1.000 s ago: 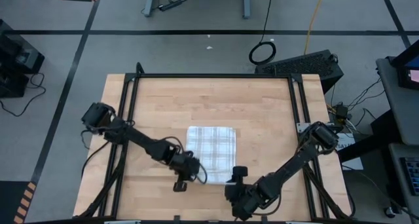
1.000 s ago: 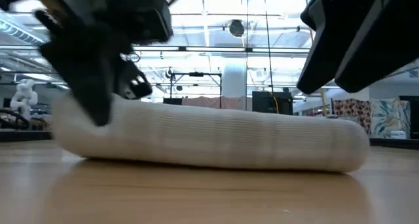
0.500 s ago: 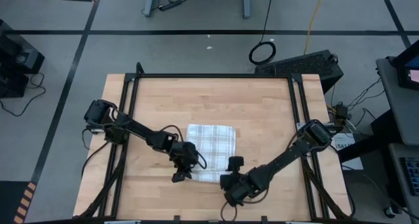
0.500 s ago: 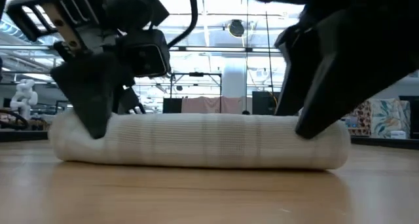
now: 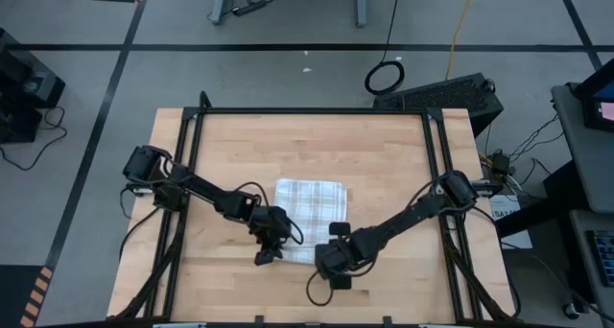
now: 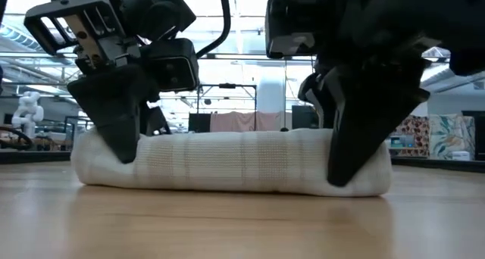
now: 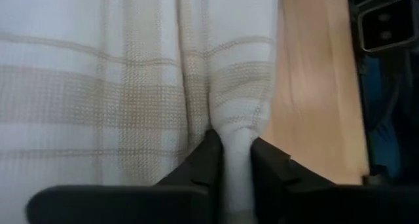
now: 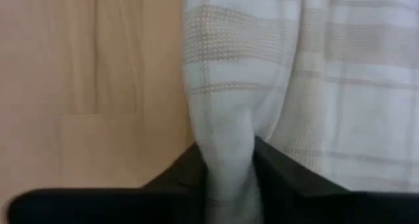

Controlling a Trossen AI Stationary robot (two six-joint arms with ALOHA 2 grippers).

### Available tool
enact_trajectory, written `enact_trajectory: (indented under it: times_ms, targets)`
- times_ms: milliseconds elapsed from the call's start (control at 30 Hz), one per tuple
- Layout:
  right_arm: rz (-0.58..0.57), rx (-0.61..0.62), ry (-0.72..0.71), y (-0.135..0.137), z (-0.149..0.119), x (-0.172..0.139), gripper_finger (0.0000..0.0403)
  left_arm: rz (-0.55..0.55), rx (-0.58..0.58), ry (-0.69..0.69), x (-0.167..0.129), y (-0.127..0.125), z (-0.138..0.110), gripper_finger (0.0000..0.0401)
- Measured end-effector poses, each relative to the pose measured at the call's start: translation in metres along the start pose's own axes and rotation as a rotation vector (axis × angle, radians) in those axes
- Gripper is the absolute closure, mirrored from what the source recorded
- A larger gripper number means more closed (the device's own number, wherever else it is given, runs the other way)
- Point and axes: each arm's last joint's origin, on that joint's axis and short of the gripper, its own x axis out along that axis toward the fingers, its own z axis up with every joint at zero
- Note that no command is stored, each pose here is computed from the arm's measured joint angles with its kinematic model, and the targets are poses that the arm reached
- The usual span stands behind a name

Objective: Roll towel
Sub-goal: Roll the towel

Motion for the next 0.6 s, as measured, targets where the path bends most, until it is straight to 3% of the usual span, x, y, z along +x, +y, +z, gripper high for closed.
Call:
enact_trajectory:
  times_ms: [200, 433, 600]
  targets:
    - [0.055, 0.028, 0.006, 0.001, 0.002, 0.0, 0.0388, 0.037, 0.052, -0.026, -0.003, -0.006, 0.0, 0.0264]
    - [0.159, 0.177, -0.012, 0.003, 0.004, 0.008, 0.0372, 0.088, 0.137, -0.055, -0.038, -0.028, -0.001, 0.02]
    - [0.238, 0.262, -0.043, 0.007, 0.005, 0.011, 0.0381, 0.21, 0.341, -0.168, -0.049, -0.067, -0.011, 0.0193]
